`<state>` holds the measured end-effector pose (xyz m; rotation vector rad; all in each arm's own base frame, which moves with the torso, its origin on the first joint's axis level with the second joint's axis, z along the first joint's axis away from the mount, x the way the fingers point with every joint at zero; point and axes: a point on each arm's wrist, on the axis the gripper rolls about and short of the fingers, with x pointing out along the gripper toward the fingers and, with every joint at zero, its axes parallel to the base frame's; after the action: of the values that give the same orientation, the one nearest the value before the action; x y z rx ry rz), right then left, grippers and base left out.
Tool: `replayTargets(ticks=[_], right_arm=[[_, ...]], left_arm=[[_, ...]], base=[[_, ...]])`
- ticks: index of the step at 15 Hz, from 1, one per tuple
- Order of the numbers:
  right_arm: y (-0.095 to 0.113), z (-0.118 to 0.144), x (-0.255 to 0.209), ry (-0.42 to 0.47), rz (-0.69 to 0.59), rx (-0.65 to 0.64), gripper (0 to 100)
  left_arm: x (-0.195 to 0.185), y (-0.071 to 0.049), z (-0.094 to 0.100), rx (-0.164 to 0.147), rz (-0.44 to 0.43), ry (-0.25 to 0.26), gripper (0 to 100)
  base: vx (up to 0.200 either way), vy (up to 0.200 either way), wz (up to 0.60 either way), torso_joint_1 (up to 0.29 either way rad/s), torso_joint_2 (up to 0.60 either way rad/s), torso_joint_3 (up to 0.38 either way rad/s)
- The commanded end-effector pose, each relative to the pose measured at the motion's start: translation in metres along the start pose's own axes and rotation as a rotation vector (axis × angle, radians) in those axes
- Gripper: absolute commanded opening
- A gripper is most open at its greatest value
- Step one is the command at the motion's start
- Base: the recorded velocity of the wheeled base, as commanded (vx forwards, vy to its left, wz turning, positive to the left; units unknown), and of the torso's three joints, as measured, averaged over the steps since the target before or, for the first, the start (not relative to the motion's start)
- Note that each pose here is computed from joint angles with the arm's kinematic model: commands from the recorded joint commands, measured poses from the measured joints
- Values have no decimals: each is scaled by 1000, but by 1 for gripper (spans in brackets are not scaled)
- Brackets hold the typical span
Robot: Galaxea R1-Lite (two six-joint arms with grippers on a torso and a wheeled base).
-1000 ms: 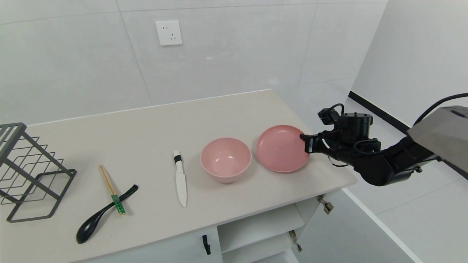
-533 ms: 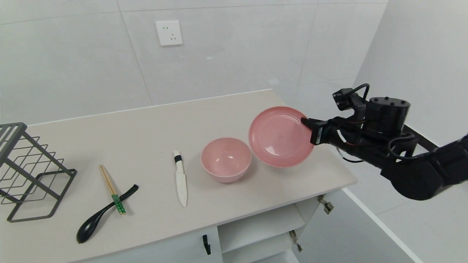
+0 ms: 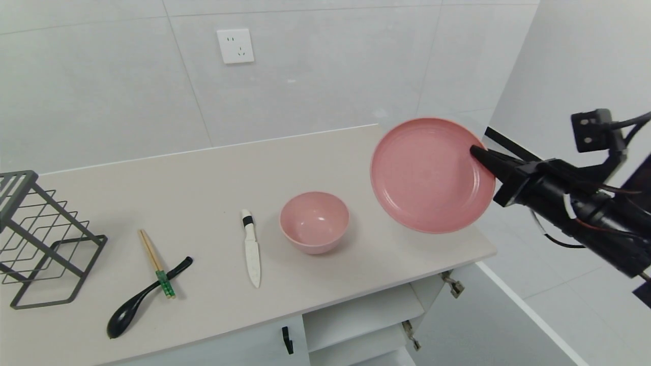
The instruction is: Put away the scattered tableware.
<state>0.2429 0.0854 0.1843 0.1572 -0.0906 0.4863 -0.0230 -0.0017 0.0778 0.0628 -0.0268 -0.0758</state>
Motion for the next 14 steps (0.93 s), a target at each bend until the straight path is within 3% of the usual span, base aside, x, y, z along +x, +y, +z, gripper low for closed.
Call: replayTargets(ticks=[1,3,5,7,10,12,13,14], right_arm=[[-6,-7,-25,-29,-29,19,0],[-6,-16,-40,-20,-41,17,0],[-3,-9,-51,-57,-35,11,0],[0,-5,-62,-73,-29,11,0],[3,19,-69,-185,-18,-18,0],[-2,25,-71,-212,-43,-35,0],[-3,30,-71,-227,-29,-47,0],[-6,31,-72,-230,-38,-53,0]], left_arm=[[0,0,6,5,2,-54,100],[-3,1,24,12,8,-239,100],[-4,1,28,-17,-22,-243,100],[-3,1,45,-11,-86,-246,100],[14,1,95,77,-255,-211,100],[27,4,123,61,-280,-214,100],[47,6,154,16,-330,-263,100],[64,5,168,-20,-373,-308,100]], base=[[0,0,0,0,0,0],[0,0,0,0,0,0],[0,0,0,0,0,0],[0,0,0,0,0,0],[0,0,0,0,0,0],[0,0,0,0,0,0],[0,0,0,0,0,0],[0,0,0,0,0,0]])
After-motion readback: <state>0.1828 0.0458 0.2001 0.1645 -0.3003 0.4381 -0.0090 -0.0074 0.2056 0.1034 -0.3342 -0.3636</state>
